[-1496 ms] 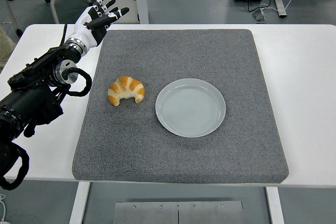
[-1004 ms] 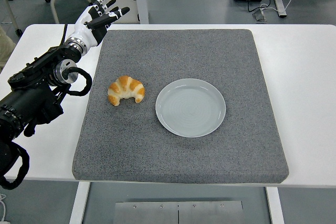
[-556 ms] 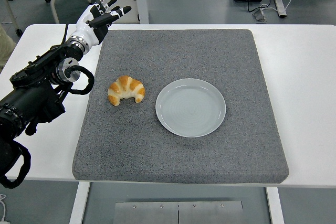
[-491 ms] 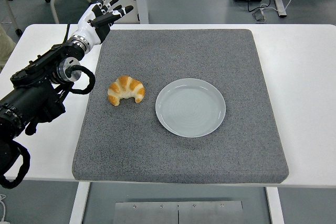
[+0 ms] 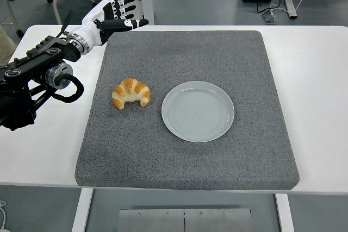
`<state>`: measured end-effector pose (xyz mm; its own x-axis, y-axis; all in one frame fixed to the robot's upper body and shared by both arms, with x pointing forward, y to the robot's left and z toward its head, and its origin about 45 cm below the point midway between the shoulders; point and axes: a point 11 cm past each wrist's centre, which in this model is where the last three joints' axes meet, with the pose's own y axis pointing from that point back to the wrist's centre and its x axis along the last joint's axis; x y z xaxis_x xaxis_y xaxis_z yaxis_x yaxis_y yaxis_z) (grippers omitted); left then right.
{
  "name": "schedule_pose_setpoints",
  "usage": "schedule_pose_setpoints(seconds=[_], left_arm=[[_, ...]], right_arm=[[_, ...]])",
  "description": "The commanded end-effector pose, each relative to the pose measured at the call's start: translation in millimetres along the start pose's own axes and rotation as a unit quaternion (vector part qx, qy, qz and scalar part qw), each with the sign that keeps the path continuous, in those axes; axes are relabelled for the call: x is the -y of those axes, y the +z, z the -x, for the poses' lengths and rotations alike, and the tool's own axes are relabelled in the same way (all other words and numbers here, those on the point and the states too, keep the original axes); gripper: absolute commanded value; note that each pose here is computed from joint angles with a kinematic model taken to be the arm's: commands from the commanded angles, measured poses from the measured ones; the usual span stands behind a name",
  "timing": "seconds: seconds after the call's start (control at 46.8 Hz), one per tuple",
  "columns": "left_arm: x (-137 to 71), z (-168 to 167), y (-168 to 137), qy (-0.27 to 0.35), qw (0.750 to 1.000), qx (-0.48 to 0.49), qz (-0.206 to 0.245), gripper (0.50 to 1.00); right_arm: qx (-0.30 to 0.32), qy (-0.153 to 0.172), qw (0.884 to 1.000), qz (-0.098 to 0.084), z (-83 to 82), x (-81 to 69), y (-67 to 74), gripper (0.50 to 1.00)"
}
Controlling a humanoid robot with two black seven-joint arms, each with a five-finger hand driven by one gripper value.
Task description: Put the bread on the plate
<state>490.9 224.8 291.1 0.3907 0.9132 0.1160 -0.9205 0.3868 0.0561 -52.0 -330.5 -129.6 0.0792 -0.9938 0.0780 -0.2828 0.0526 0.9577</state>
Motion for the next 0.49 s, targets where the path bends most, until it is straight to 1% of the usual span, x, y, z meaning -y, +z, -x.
schedule_pose_setpoints(seconds=[0.0, 0.128, 0.235, 0.342, 0.406, 0.47], left_arm=[[-4.4, 6.2, 3.4, -0.006, 0.999, 0.049, 0.005, 0.978], [-14.2, 15.4, -5.6, -0.025, 0.989, 0.143, -0.005, 0.978], [-22.1, 19.0, -3.8, -0.045, 0.981, 0.189, -0.004, 0.978], [-29.1, 13.1, -4.2, -0.068, 0.961, 0.270, -0.011, 0.978], [-34.1, 14.8, -5.6, -0.084, 0.951, 0.297, -0.015, 0.978], [-42.7, 14.5, -4.5, -0.095, 0.947, 0.306, -0.016, 0.978]], right_arm=[[0.000, 0.000, 1.000, 0.000, 0.0, 0.0, -0.1, 1.000], [0.000, 0.000, 1.000, 0.000, 0.0, 0.0, -0.1, 1.000], [0.000, 0.000, 1.000, 0.000, 0.0, 0.0, -0.1, 1.000], [0.000, 0.000, 1.000, 0.000, 0.0, 0.0, -0.1, 1.000], [0.000, 0.001, 1.000, 0.000, -0.2, 0.0, -0.1, 1.000], [0.000, 0.000, 1.000, 0.000, 0.0, 0.0, -0.1, 1.000]])
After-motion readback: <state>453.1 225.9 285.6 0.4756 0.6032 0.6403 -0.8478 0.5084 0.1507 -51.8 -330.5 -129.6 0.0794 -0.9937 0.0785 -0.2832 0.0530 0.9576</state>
